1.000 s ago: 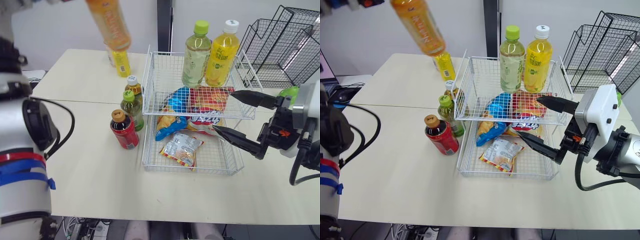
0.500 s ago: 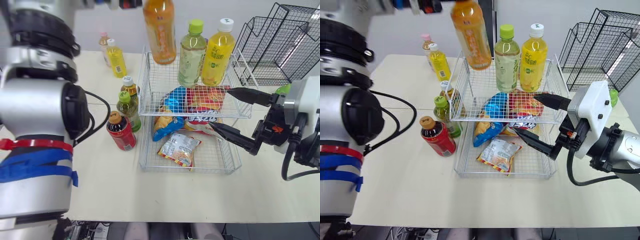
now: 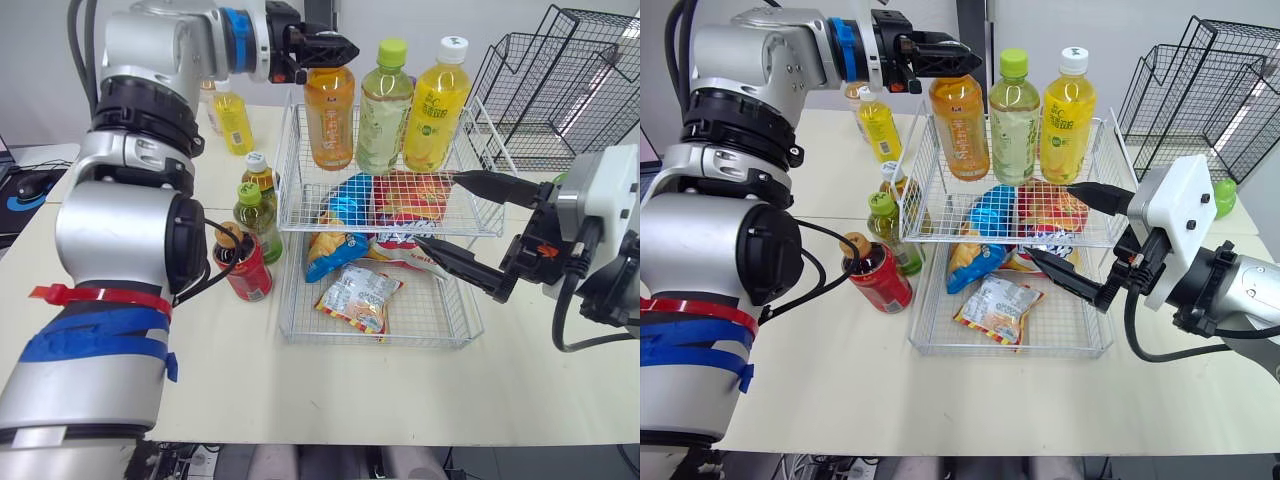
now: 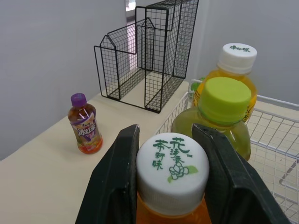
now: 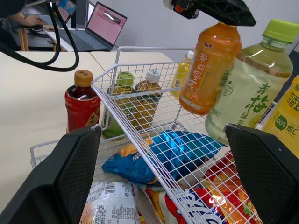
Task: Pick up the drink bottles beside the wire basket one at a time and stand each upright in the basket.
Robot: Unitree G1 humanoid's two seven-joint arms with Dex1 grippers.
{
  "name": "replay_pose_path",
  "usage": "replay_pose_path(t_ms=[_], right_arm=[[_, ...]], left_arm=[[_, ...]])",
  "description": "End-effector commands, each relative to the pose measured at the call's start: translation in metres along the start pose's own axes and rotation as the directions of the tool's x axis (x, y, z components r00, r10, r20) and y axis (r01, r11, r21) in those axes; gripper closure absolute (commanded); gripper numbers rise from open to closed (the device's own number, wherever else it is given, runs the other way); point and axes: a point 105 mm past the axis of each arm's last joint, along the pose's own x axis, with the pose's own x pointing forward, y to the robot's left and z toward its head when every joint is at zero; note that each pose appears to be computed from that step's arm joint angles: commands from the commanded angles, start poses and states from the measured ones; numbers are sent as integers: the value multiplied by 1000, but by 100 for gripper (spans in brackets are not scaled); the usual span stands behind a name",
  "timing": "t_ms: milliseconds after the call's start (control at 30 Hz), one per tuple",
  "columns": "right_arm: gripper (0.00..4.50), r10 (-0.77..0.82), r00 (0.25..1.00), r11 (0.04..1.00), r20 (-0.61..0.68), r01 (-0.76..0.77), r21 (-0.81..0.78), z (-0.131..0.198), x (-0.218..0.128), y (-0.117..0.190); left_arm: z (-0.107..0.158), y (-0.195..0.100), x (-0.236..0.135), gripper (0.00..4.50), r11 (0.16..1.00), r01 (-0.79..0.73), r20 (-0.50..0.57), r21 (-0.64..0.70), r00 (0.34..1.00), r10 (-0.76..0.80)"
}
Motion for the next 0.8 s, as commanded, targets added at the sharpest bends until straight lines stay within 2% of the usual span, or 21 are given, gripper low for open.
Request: replay_pose_path(t_ms=[33, 167, 233, 400, 533, 700, 800], right_arm=[[0, -8, 1000, 999, 20, 9, -36, 8, -1, -1], [0, -9, 1000, 999, 20, 9, -38, 8, -1, -1], [0, -8, 1000, 999, 20, 9, -41, 8, -1, -2], [0, 4, 1000, 999, 27, -2, -46, 8, -1, -4], [0, 18, 1000, 999, 21, -17, -42, 3, 1, -10], [0, 109, 994, 994, 21, -108, -32, 0, 4, -11], [0, 187, 982, 981, 30, -184, -63, -1, 9, -9]], left_arm=[[21, -6, -2, 190, 997, 15, 42, 79, 999, -19], [27, -7, -8, 54, 995, 25, 51, 97, 998, -30], [36, -4, -19, 4, 993, 10, 69, 119, 997, -18], [54, 4, -56, 4, 987, -55, 132, 148, 991, 36], [49, -2, -91, 4, 980, -66, 118, 189, 992, 44], [24, -15, -153, 4, 975, -139, 60, 172, 990, 130], [-5, -18, -182, 4, 959, -202, -9, 198, 978, 208]])
